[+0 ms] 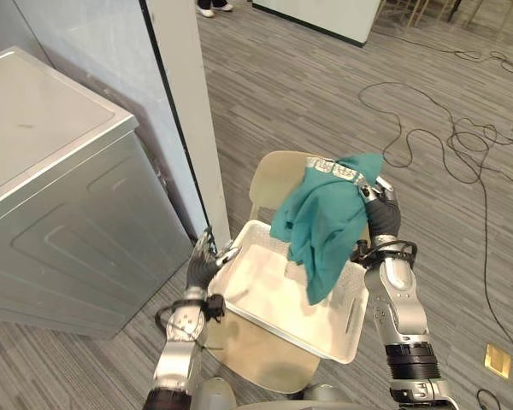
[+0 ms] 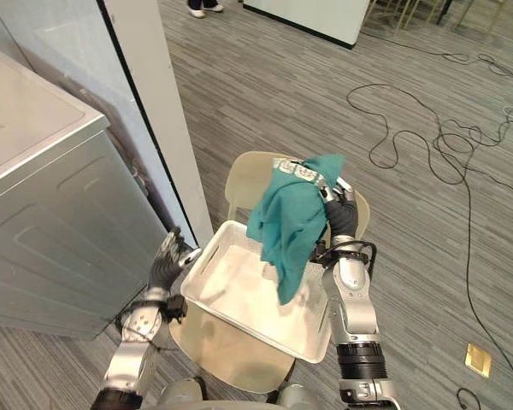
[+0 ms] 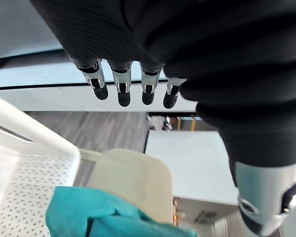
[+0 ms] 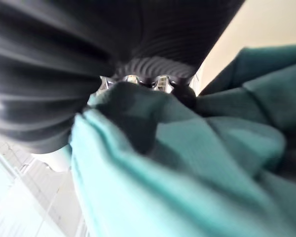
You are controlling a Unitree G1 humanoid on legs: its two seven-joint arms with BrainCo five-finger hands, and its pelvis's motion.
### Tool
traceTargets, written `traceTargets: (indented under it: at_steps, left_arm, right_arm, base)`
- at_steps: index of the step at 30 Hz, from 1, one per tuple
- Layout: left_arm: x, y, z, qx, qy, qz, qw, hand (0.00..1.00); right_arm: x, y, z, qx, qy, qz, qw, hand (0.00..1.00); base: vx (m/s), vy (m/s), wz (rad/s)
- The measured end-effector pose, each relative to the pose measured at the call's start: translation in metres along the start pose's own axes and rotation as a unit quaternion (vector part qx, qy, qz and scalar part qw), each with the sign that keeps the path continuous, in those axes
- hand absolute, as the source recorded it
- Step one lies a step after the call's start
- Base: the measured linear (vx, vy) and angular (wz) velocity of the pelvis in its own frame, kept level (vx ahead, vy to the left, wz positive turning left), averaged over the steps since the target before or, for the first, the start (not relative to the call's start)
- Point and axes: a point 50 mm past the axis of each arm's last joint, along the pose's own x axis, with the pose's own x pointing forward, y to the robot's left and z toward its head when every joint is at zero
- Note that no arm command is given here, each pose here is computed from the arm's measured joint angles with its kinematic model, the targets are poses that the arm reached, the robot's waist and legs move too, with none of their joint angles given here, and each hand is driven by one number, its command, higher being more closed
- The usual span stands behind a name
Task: Pick up the laundry basket with both hands and put the clothes into the washing machine.
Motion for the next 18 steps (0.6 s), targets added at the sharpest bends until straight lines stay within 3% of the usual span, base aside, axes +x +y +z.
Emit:
traceTargets:
  at_steps: [6, 8, 11, 14, 18]
  left_arm:
    - [0.043, -0.033, 0.043, 0.192, -0.114, -0.096, 0.97, 0.0]
    - [0.059, -0.046, 0.056, 0.267, -0.146, -0.137, 0.943, 0.0]
    - [0.073, -0.053, 0.064, 0.331, -0.162, -0.17, 0.914, 0.0]
    - [0.083, -0.054, 0.073, 0.329, -0.158, -0.183, 0.913, 0.0]
    - [0.09, -0.054, 0.08, 0.265, -0.139, -0.185, 0.936, 0.0]
  right_arm:
    - [-0.001, 0.028, 0.032, 0.027, -0.065, 0.117, 0.991, 1.0]
    - [0.002, 0.035, 0.042, 0.036, -0.083, 0.146, 0.985, 1.0]
    - [0.008, 0.048, 0.05, 0.053, -0.092, 0.183, 0.977, 1.0]
    - [0.012, 0.061, 0.061, 0.073, -0.11, 0.213, 0.968, 1.0]
    - [0.013, 0.085, 0.077, 0.098, -0.135, 0.266, 0.949, 1.0]
  base:
    - [-0.06, 0.054, -0.27]
    - [-0.06, 0.05, -0.19]
    - [-0.06, 0.053, -0.31]
    - [-0.06, 0.052, -0.34]
    - [-0.05, 0.031, -0.1]
